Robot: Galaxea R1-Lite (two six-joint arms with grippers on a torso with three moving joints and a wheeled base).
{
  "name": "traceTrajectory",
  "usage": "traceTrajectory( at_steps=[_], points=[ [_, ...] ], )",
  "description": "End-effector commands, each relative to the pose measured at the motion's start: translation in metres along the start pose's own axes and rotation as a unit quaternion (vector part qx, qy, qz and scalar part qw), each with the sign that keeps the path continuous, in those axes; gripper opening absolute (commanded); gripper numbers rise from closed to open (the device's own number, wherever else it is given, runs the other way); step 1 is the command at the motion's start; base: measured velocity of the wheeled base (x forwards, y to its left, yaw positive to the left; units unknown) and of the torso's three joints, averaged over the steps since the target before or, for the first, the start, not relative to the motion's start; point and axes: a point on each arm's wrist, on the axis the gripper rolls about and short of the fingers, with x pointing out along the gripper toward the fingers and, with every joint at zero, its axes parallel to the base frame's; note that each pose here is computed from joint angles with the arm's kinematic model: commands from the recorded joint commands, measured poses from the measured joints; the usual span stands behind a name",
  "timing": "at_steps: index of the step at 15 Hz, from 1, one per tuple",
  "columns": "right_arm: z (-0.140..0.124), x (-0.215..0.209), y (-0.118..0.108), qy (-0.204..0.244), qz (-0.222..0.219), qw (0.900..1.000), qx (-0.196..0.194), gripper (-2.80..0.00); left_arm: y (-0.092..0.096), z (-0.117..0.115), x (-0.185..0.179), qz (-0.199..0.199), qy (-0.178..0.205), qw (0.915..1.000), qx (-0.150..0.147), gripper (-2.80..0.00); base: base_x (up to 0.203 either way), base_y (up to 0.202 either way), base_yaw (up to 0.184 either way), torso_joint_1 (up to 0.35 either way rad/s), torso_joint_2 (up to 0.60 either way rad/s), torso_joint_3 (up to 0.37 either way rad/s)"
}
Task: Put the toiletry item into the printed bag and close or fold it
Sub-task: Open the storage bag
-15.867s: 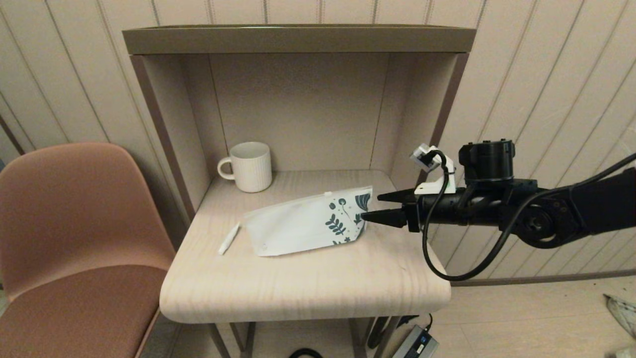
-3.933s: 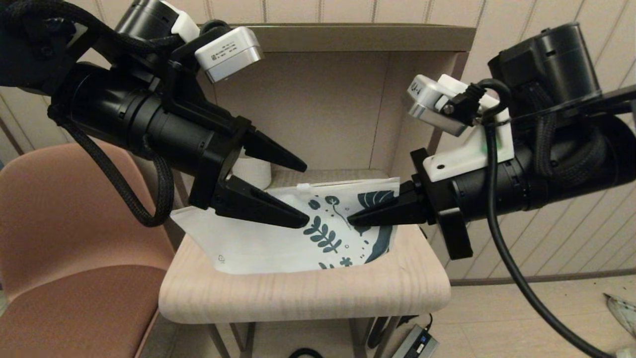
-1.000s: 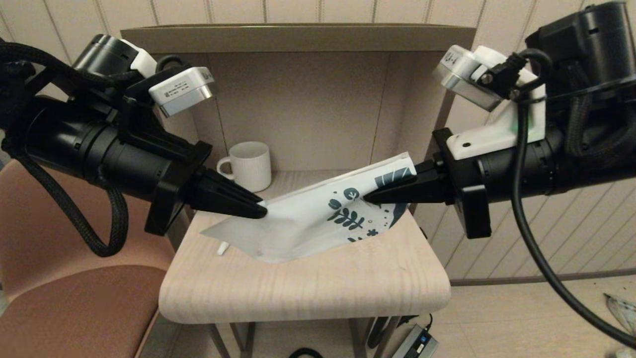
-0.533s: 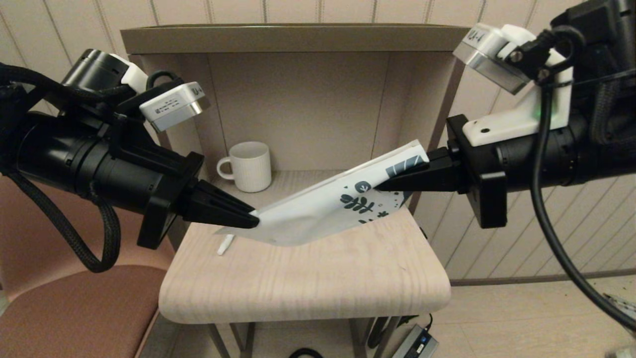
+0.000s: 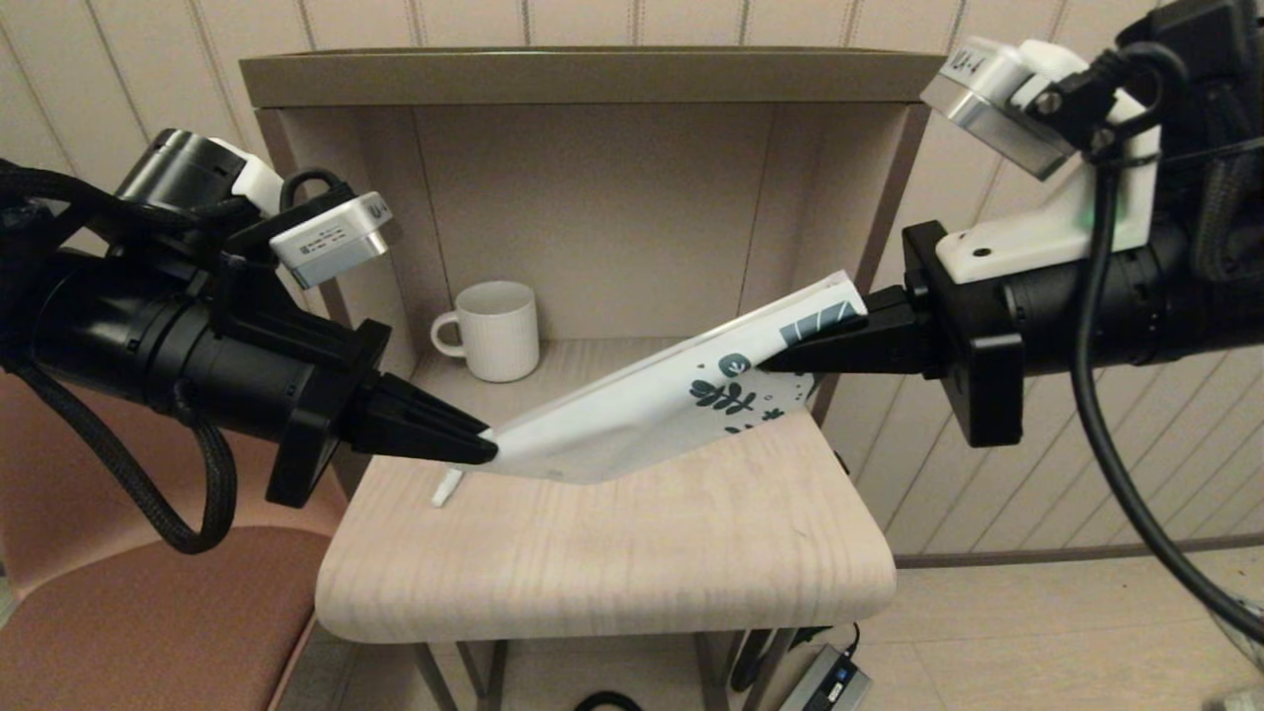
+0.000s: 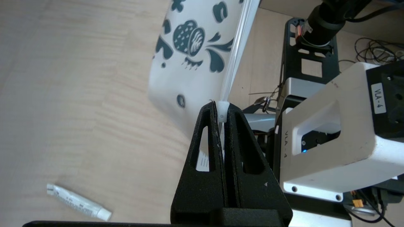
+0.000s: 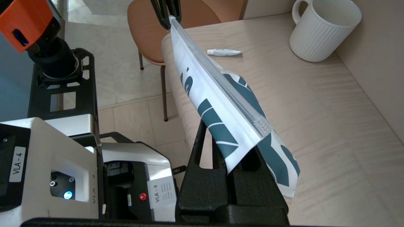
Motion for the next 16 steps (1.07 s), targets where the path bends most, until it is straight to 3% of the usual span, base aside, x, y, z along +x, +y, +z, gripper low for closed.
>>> traceTrajectory(
  at_steps=[1,16],
  points=[
    [-0.001,0.0,0.0,0.001,0.002,1.0,0.0,-2.8,0.0,-0.002,-0.002,0.001,-0.001,1.0,-0.003,-2.8,0.0,0.0,0.0,0.0,0.0,0.0],
    [-0.011,0.021,-0.004,-0.001,0.029,1.0,0.01,-2.8,0.006,-0.001,0.001,-0.01,-0.021,0.9997,0.004,-2.8,0.0,0.0,0.0,0.0,0.0,0.0]
  ],
)
